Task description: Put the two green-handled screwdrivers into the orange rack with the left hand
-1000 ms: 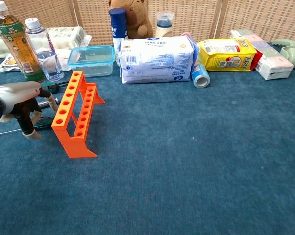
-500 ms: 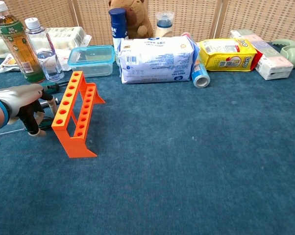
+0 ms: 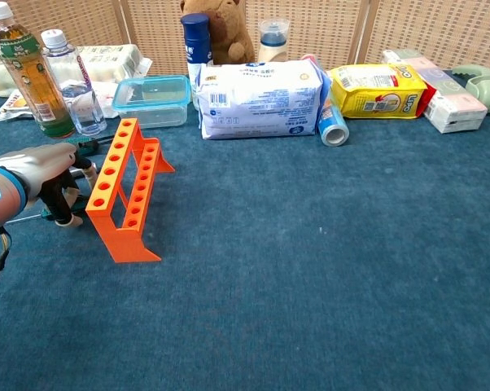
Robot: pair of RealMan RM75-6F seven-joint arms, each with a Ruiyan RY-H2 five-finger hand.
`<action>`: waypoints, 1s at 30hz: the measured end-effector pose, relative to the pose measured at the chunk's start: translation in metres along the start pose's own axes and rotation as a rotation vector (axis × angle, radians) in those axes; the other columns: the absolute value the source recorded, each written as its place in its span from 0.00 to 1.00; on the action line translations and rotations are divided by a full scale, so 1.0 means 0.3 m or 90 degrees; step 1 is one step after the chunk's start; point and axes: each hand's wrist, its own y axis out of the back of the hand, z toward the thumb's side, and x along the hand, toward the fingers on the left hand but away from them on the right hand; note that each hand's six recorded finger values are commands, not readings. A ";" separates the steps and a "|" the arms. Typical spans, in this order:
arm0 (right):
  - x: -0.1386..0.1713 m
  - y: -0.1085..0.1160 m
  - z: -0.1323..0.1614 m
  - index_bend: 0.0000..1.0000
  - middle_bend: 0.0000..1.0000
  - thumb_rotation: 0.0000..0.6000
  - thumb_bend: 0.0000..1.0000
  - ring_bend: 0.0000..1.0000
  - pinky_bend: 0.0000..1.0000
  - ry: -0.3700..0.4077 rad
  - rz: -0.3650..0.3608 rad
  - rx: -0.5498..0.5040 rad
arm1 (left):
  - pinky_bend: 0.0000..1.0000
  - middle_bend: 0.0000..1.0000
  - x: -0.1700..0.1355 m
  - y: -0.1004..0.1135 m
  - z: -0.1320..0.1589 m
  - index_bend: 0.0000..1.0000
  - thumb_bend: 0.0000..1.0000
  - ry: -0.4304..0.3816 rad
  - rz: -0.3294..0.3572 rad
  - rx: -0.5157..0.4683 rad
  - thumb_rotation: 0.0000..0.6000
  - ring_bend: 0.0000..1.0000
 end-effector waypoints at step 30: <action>0.004 -0.005 0.004 0.02 0.04 1.00 0.10 0.00 0.01 0.005 0.007 -0.005 | 0.86 0.78 -0.137 0.114 0.003 0.48 0.39 -0.074 0.024 -0.064 1.00 0.72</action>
